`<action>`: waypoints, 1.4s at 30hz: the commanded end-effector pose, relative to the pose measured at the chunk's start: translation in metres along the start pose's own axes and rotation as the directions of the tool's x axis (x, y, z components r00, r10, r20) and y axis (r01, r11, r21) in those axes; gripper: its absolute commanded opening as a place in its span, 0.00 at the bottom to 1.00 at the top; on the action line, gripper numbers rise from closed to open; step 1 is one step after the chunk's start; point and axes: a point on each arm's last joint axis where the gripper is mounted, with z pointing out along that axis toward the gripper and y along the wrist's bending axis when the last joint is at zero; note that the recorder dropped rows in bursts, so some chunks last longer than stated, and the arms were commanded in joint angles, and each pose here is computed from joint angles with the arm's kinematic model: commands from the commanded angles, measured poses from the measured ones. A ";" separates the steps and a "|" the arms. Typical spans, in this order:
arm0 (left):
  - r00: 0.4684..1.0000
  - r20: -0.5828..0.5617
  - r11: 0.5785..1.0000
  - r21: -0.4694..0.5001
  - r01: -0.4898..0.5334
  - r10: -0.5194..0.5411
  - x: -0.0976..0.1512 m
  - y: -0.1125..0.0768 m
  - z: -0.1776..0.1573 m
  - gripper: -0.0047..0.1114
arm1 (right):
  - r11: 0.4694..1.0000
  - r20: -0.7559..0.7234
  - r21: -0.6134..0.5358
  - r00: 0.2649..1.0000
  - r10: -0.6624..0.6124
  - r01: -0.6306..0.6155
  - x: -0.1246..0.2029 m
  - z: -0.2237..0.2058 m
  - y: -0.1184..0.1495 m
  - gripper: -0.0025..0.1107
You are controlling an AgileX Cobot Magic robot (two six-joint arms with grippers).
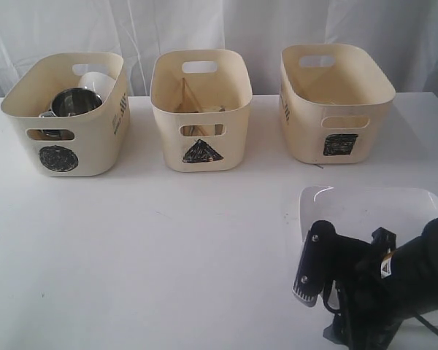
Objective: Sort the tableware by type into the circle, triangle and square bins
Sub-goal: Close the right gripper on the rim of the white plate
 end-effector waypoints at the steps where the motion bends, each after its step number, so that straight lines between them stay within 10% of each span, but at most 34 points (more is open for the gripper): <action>1: 1.000 0.006 1.000 0.002 0.017 -0.017 0.001 0.000 0.000 0.16 | 1.000 -0.015 -0.017 1.000 -0.005 0.005 -0.001 0.010 0.003 0.55; 8: 1.000 0.006 1.000 0.002 0.017 -0.017 0.001 0.000 0.000 0.16 | 1.000 -0.008 0.000 1.000 0.029 -0.029 -0.002 0.017 0.001 0.50; 18: 1.000 0.006 1.000 0.002 0.017 -0.017 0.001 0.000 0.000 0.16 | 0.992 -0.002 0.006 0.992 0.129 -0.129 -0.002 0.017 0.000 0.02; 42: 1.000 0.006 1.000 0.002 0.017 -0.017 0.001 0.000 0.000 0.16 | 0.951 0.346 0.118 0.910 0.230 -0.285 -0.016 -0.076 -0.001 0.02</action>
